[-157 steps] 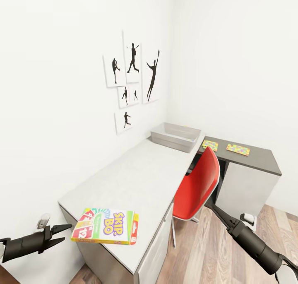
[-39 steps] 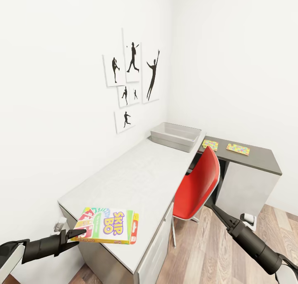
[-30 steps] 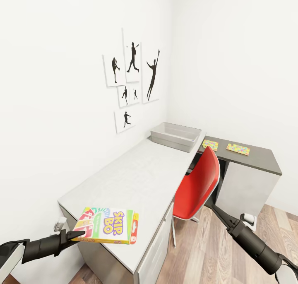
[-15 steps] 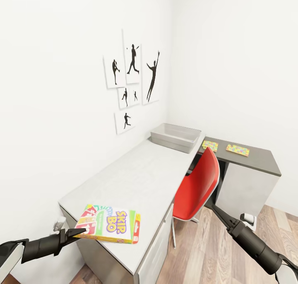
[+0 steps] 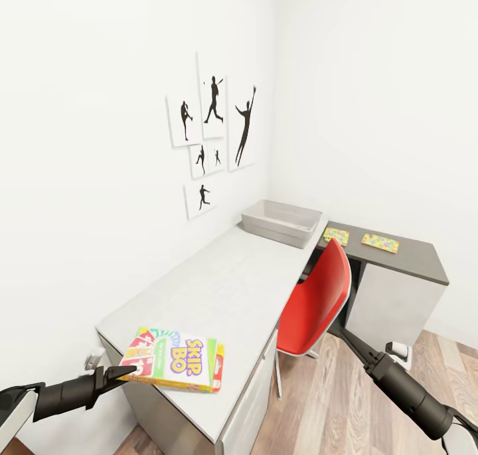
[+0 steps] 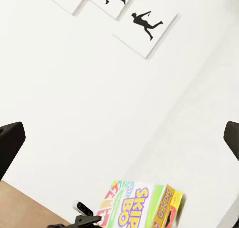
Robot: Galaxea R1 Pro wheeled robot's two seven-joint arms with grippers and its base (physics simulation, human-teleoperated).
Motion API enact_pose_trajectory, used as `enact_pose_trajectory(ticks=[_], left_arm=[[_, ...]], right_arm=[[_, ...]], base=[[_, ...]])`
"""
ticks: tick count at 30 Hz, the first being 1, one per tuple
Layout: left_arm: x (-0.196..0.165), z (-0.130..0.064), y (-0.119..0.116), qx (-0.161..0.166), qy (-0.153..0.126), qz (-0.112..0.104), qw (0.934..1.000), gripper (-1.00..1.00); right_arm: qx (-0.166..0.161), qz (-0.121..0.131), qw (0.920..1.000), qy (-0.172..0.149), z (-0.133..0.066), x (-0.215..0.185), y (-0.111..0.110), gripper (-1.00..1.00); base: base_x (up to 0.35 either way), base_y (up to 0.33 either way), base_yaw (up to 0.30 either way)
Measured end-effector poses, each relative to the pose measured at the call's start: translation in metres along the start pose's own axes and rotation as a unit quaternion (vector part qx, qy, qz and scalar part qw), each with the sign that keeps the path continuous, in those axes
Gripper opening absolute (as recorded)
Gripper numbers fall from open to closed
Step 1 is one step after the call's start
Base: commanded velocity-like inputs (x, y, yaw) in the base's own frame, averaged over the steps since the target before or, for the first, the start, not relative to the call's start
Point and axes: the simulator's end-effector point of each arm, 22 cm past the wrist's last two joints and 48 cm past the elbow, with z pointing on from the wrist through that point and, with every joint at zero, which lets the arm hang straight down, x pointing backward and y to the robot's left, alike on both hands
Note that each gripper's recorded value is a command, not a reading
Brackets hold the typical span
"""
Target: Put all the toys in the child's room - the three board games (two on the bed and one on the table), the two jigsaw puzzles on the table, and the tennis ball on the table - inside the toy box on the table in the child's room.
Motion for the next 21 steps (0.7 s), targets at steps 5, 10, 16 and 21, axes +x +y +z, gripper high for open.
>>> enact_pose_trajectory(ticks=[5,10,16,21], left_arm=[[-0.001,-0.004,-0.01,0.01,0.0,-0.002,0.9999,-1.0],[-0.002,-0.009,-0.037,0.057,0.002,-0.002,0.9984,-1.0],[-0.005,-0.014,-0.053,0.074,0.003,0.003,0.9973,-1.0],[-0.013,-0.017,-0.071,0.081,0.011,-0.006,0.9967,-1.0]], right_arm=[[-0.002,0.0,1.0,-0.002,0.0,-0.005,0.007,1.0],[-0.005,0.002,1.0,-0.003,0.001,-0.009,0.014,1.0],[-0.001,0.0,1.0,-0.009,-0.002,-0.017,0.019,1.0],[-0.001,0.0,0.9999,-0.011,-0.002,-0.021,0.024,1.0]], base=[[0.0,0.0,0.0],[0.0,0.0,0.0],[0.0,0.0,0.0],[0.0,0.0,-0.033]])
